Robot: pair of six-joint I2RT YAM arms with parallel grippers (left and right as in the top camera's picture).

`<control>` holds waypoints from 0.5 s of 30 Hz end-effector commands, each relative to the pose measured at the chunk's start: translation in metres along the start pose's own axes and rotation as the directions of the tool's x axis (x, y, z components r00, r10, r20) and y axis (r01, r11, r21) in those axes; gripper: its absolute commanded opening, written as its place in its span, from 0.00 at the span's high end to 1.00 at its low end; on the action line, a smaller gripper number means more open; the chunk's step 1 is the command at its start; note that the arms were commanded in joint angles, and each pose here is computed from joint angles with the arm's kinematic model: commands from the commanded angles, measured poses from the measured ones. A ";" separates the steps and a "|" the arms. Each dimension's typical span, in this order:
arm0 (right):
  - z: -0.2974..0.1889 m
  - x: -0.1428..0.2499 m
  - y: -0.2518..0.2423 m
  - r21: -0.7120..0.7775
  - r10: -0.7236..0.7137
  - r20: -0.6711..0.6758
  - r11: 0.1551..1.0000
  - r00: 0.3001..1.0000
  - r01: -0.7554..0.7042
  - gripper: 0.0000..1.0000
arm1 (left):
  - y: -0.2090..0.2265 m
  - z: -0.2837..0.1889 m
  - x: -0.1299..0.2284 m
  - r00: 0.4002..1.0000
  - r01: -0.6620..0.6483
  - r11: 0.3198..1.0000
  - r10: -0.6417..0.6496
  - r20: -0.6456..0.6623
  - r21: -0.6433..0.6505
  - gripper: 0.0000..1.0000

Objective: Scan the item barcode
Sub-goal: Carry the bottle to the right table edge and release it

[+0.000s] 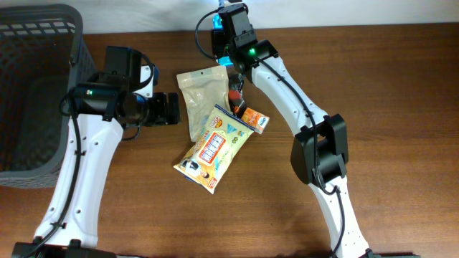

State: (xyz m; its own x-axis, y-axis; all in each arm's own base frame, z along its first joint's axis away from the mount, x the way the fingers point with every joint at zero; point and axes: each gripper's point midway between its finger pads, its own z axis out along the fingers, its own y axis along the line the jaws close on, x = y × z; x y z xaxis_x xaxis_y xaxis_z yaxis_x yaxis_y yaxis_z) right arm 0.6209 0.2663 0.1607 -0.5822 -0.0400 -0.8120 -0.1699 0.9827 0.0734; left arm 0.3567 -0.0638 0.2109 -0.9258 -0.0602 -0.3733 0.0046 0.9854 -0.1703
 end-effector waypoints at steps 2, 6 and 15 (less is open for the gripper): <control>-0.040 -0.052 -0.044 0.135 0.029 0.086 0.990 0.996 -0.040 0.33 | 0.001 0.002 0.001 1.000 -0.014 1.000 0.014 -0.004 -0.007 0.01; -0.069 -0.058 -0.142 0.280 0.203 0.058 0.937 0.977 -0.211 0.33 | 0.001 0.002 0.001 1.000 -0.014 1.000 0.014 -0.004 -0.007 0.01; -0.182 0.065 -0.460 0.725 0.676 0.011 0.502 0.737 -0.472 0.33 | 0.001 0.002 0.001 1.000 -0.014 1.000 0.014 -0.004 -0.007 0.01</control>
State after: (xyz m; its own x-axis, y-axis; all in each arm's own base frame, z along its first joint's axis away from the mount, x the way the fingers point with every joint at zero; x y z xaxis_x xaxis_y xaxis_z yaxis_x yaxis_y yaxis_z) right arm 0.5482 -0.1536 0.1346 -0.6579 0.5594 -0.5042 0.6587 0.7520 -0.0252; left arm 0.3567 -0.0638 0.2109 -0.9258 -0.0599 -0.3733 0.0049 0.9854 -0.1702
